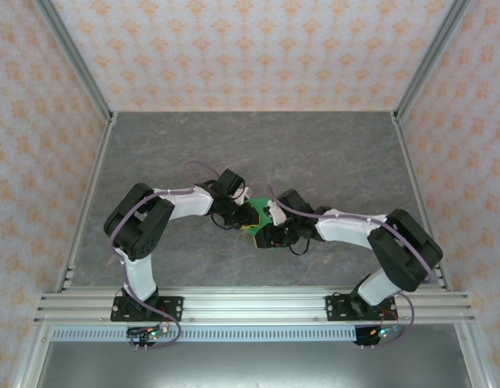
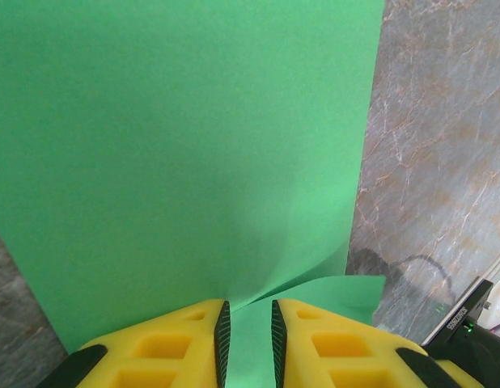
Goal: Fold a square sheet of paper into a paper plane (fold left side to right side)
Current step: Third fold the triangle at the center of the table.
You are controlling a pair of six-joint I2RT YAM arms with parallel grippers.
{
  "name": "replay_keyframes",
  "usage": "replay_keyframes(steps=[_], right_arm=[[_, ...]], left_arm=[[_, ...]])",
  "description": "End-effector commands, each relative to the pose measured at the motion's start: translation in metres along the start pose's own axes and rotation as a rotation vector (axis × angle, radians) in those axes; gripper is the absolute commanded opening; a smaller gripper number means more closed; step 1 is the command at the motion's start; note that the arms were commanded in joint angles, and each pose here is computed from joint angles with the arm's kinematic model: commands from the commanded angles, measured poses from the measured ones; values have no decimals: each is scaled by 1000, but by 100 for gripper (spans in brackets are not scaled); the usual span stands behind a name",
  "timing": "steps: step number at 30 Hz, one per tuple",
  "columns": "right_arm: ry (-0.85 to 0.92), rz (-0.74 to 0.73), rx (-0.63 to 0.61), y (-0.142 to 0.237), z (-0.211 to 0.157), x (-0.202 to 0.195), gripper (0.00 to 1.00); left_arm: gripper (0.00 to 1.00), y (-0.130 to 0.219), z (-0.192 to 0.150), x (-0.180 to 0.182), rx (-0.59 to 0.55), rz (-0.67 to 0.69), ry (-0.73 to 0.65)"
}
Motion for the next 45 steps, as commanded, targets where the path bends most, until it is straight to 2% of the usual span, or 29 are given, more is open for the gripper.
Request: replay_keyframes(steps=[1,9,27,37,45], right_arm=[[24,-13,-38,1,15,5,42],[27,-83,9,-1,6,-9,42],[11,-140,69,-7,-7,-22,39],[-94,-245,127,-5,-30,-46,9],[-109,-243,134,-7,-32,-51,3]], left_arm=[[23,7,1,-5,-31,3,-20],[23,7,1,-5,-33,3,-21],[23,12,2,-9,-42,0,-28],[25,41,-1,-28,-102,-27,-84],[20,34,-18,-39,-60,-77,-112]])
Point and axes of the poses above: each hand's point on the last joint's axis, 136 mm out from that joint toward the fingers, its own y axis back along the fingers, its own x axis along the line the jaws close on, z = x × y, the point moved 3 cm from there along y, back along the fingers, and after that the axes turned 5 degrees about y, right-handed, at the moved point
